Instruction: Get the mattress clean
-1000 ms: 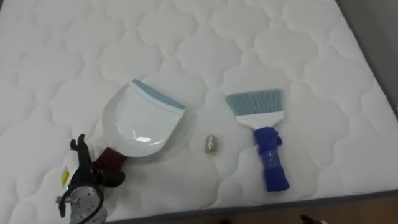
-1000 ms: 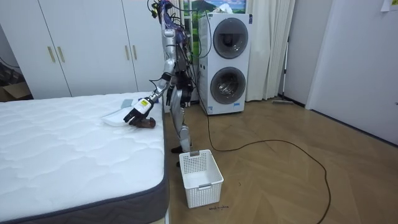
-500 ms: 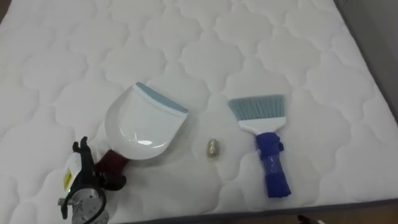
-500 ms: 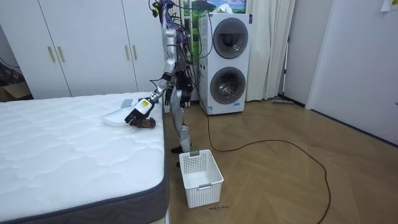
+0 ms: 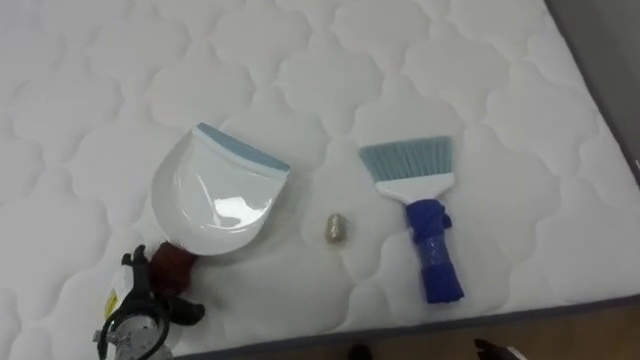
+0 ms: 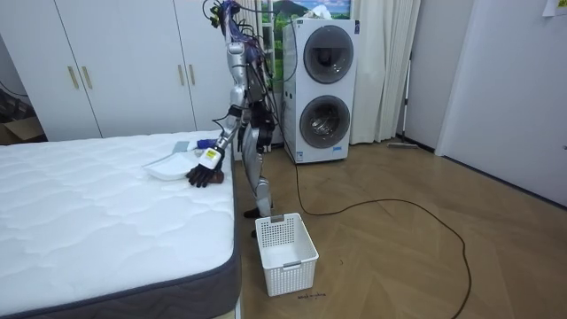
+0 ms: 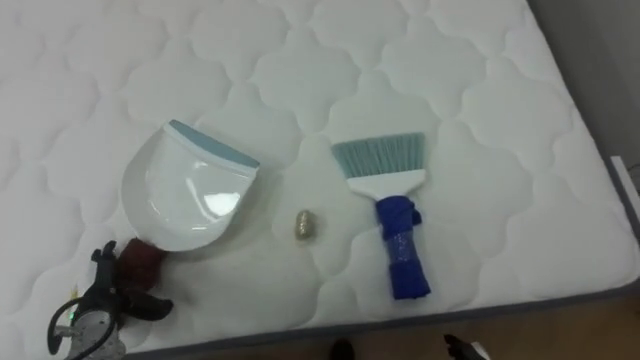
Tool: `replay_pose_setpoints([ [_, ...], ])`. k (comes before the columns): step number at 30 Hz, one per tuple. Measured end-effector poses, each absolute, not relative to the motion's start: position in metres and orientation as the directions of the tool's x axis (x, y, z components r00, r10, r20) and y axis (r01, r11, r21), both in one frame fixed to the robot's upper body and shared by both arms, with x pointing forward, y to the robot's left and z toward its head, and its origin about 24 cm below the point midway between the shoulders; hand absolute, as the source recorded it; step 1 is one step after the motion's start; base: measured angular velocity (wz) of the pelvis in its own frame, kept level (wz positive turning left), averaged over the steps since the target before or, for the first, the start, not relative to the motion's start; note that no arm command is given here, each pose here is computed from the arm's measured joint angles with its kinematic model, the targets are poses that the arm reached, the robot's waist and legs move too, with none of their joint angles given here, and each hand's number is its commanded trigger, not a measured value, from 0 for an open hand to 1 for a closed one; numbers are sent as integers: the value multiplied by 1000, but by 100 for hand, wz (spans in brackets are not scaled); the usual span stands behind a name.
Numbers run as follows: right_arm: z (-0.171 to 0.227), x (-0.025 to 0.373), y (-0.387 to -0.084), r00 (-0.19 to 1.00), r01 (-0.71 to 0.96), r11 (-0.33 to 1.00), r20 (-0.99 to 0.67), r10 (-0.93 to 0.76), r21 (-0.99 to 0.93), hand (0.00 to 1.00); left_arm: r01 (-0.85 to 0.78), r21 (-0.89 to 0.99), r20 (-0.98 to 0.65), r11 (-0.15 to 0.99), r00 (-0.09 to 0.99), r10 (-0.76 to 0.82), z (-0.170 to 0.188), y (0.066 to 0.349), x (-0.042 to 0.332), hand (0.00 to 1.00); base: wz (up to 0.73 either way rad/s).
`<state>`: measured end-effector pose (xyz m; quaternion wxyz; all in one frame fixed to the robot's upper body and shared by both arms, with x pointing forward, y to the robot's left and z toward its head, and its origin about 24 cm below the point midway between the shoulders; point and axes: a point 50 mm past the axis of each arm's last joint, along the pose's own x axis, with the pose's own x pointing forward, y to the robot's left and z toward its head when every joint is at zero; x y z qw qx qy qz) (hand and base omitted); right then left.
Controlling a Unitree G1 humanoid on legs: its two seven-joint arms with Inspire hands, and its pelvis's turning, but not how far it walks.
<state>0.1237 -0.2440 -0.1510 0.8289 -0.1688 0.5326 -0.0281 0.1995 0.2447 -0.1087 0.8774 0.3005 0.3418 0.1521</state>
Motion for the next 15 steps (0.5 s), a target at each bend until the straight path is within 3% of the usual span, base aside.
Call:
replay_pose_setpoints([
  [5,-151,124,-243,427,-117,946,-875,-227,-302,0,-38,636,-523,771,713,467,-109,244,203,2,0],
  [6,-151,125,-243,428,-121,945,-875,-226,-304,0,-38,636,-524,770,712,467,-109,244,203,18,0],
  [7,-151,125,-243,430,-125,944,-874,-226,-306,0,-36,637,-524,770,713,466,-108,244,204,65,0],
  [9,-151,126,-243,433,-129,943,-873,-226,-308,0,-35,636,-525,771,713,465,-108,245,205,100,0],
  [15,-149,129,-245,446,-140,939,-867,-224,-315,0,-71,675,-477,734,716,509,-97,261,214,100,0],
])
